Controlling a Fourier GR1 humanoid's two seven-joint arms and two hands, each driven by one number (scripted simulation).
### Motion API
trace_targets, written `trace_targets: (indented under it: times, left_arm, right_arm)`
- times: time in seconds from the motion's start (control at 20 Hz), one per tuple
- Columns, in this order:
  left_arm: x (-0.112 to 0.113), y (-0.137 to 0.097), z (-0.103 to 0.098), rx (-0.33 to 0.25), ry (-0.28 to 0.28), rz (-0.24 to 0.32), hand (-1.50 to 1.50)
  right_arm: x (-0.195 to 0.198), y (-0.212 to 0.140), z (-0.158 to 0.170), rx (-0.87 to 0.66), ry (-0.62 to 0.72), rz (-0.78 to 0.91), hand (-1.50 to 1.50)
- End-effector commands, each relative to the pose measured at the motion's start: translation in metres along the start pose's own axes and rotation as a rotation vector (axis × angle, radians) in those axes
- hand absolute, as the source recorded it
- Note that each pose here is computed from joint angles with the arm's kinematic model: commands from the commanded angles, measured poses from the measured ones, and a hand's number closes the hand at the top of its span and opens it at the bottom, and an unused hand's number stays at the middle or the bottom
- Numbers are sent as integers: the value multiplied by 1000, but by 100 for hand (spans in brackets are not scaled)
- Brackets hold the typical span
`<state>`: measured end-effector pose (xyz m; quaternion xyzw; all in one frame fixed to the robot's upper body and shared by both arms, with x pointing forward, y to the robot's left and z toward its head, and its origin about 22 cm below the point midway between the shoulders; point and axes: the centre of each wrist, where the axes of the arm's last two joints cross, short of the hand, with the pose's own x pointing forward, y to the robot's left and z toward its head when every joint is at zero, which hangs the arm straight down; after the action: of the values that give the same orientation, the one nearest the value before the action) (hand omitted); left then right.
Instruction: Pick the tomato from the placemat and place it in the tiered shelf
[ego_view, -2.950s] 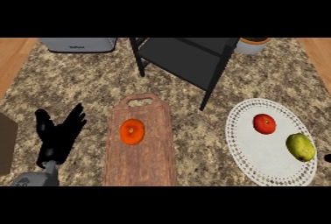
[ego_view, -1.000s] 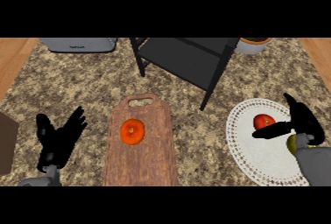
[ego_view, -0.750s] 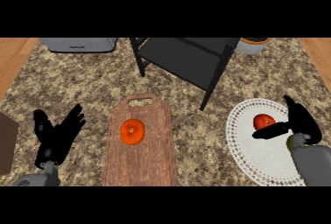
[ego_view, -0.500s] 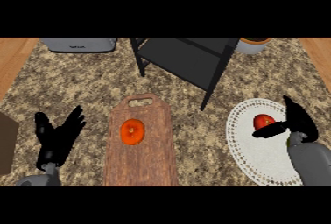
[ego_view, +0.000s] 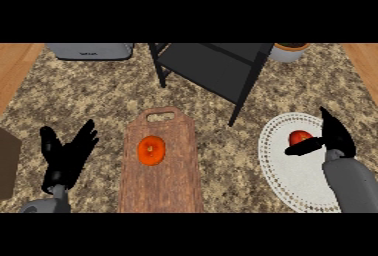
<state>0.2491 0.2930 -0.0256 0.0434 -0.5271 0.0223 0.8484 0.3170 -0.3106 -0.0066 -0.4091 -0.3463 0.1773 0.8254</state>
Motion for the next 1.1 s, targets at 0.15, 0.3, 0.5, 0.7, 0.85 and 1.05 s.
trace_targets:
  times: [0.15,0.3,0.5,0.7,0.85,1.05]
  left_arm:
    - [-5,0,-3,-10,-4,1,0]
    - [-5,9,0,6,3,-14,0]
    - [-3,-3,0,-4,-1,7,0]
    - [-5,-14,-4,-12,3,2,0]
    - [13,-14,-12,-74,-11,-37,0]
    - [14,-37,-15,-129,-22,-46,0]
  right_arm:
    - [-16,29,-6,225,-76,170,150]
    - [9,41,0,188,-150,159,150]
    - [6,47,5,164,-177,88,150]
    - [63,85,49,151,-252,45,150]
    - [131,108,89,136,-277,56,150]
    - [183,100,119,54,-315,73,150]
